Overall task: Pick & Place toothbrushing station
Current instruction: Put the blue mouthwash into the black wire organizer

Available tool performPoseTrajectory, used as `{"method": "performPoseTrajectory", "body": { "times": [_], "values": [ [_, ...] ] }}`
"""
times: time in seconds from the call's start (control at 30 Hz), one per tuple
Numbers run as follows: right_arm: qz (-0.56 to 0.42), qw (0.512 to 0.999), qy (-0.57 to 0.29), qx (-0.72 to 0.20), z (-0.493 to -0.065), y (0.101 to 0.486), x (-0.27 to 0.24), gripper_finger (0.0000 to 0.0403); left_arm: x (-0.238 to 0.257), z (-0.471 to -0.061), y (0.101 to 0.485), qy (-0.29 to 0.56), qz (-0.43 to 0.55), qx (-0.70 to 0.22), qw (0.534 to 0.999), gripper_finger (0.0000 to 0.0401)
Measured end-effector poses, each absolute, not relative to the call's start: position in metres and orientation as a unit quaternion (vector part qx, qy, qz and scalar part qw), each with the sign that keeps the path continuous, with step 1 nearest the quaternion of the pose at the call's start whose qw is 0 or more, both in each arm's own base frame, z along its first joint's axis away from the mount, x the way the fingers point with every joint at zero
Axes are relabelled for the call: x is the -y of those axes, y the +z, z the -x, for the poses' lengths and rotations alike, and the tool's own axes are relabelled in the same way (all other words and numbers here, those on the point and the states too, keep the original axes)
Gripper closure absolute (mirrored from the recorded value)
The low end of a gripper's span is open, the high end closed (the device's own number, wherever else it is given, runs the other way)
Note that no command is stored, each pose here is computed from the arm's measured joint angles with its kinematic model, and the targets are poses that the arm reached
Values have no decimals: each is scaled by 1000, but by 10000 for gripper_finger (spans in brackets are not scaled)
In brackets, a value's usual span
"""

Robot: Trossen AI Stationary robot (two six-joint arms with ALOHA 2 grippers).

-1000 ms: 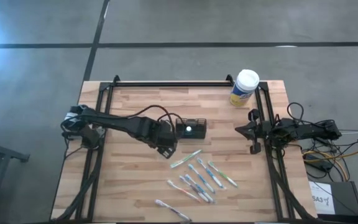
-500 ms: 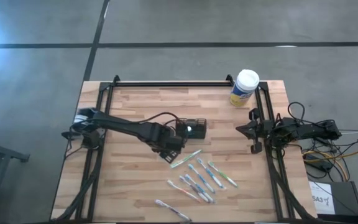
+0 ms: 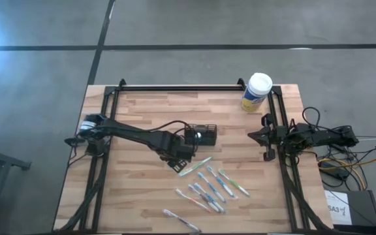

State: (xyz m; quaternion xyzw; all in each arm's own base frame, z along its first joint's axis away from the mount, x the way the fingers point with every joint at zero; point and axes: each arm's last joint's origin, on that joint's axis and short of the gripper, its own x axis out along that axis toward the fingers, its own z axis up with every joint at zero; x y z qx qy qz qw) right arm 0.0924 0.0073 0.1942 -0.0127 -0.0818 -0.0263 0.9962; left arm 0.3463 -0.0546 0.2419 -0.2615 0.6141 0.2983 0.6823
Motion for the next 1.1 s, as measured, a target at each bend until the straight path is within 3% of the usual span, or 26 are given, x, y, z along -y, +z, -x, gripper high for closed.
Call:
{"method": "performPoseTrajectory", "body": {
  "times": [0.67,1.0,1.1],
  "values": [
    [13,996,-26,81,-92,194,-7,394,52,-346,235,283,268,-613,687,215],
    [9,996,-26,82,-92,194,-7,394,51,-346,235,280,262,-613,690,298],
    [9,996,-26,82,-92,194,-7,394,51,-346,236,278,262,-613,692,306]
  ]
}}
